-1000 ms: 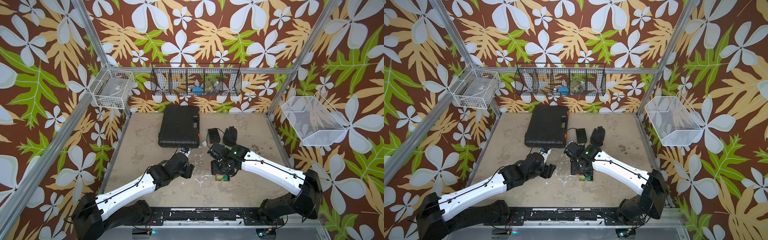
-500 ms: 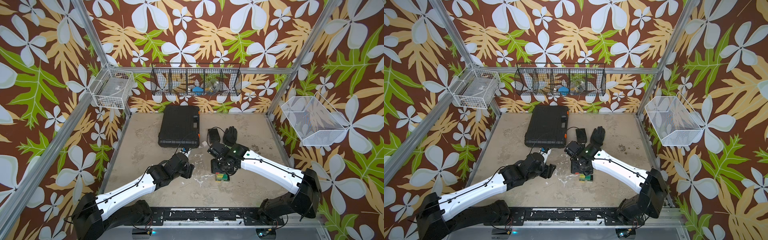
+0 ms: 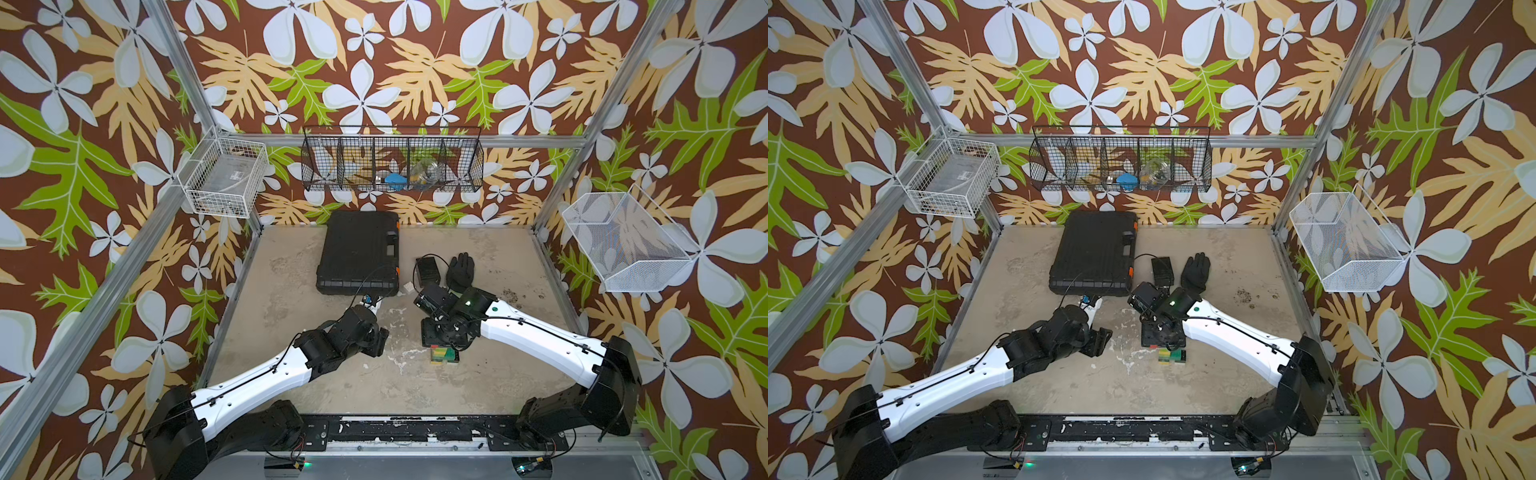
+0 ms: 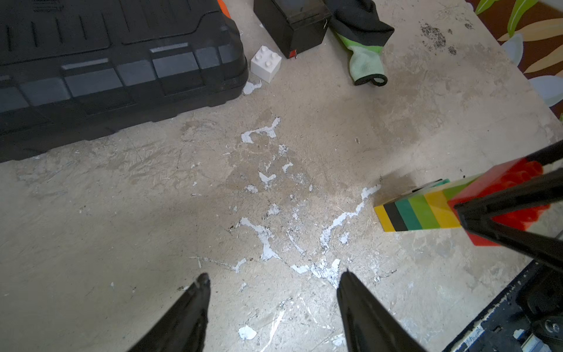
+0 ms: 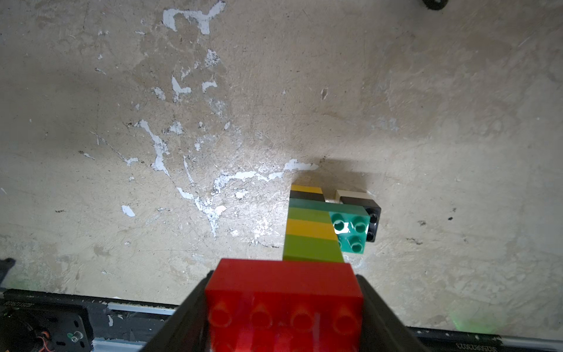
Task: Assemble a giraffe with lego
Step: Assemble the lego brick with the lego brick.
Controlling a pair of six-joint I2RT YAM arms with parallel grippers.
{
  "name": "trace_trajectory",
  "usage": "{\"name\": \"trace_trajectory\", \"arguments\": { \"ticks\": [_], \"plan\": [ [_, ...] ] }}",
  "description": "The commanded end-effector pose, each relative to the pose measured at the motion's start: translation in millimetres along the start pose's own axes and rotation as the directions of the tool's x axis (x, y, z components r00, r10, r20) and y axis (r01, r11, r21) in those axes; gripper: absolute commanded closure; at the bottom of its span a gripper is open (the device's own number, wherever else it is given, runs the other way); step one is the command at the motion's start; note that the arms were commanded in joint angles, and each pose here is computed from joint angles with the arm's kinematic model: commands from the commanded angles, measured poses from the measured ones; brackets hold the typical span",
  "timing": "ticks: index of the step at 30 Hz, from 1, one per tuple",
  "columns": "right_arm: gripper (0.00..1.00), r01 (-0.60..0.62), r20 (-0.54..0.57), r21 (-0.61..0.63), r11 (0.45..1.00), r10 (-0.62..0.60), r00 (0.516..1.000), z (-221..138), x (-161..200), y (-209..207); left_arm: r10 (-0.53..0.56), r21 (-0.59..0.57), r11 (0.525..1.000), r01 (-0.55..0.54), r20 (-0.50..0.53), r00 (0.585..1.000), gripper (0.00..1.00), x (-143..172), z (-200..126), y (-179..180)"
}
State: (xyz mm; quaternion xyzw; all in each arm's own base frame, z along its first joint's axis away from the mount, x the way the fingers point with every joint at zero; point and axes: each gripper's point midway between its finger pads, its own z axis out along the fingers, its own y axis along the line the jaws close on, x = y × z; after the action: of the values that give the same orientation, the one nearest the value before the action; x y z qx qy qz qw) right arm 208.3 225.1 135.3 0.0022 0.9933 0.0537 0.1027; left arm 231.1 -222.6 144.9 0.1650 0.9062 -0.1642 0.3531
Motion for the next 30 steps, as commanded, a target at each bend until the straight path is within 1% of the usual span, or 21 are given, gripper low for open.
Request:
{"name": "trace_trajectory", "arguments": {
  "ticks": [1,13,24,30],
  "plan": [
    [0.57,-0.005,-0.035,-0.011,1.0,0.005,0.999,2.2,7.3,4.2,0.008,0.009,1.0,-0.008,0.016,1.0,0.3,-4.3,-0.9,-2.0],
    [0.57,-0.033,-0.038,-0.034,0.999,0.032,0.999,0.5,11.8,8.3,0.006,0.017,1.0,-0.007,0.031,1.0,0.3,-7.4,-4.7,-2.9],
    [0.59,-0.067,-0.014,-0.017,0.998,0.067,0.998,-7.1,9.6,8.6,0.003,0.023,1.0,-0.004,0.041,0.999,0.3,-10.1,-6.9,-3.9],
    [0.59,-0.053,-0.016,0.011,0.999,0.053,0.998,-4.4,10.2,8.1,0.002,0.03,1.0,-0.003,0.049,0.999,0.3,-11.6,-9.1,-4.8]
  ]
}}
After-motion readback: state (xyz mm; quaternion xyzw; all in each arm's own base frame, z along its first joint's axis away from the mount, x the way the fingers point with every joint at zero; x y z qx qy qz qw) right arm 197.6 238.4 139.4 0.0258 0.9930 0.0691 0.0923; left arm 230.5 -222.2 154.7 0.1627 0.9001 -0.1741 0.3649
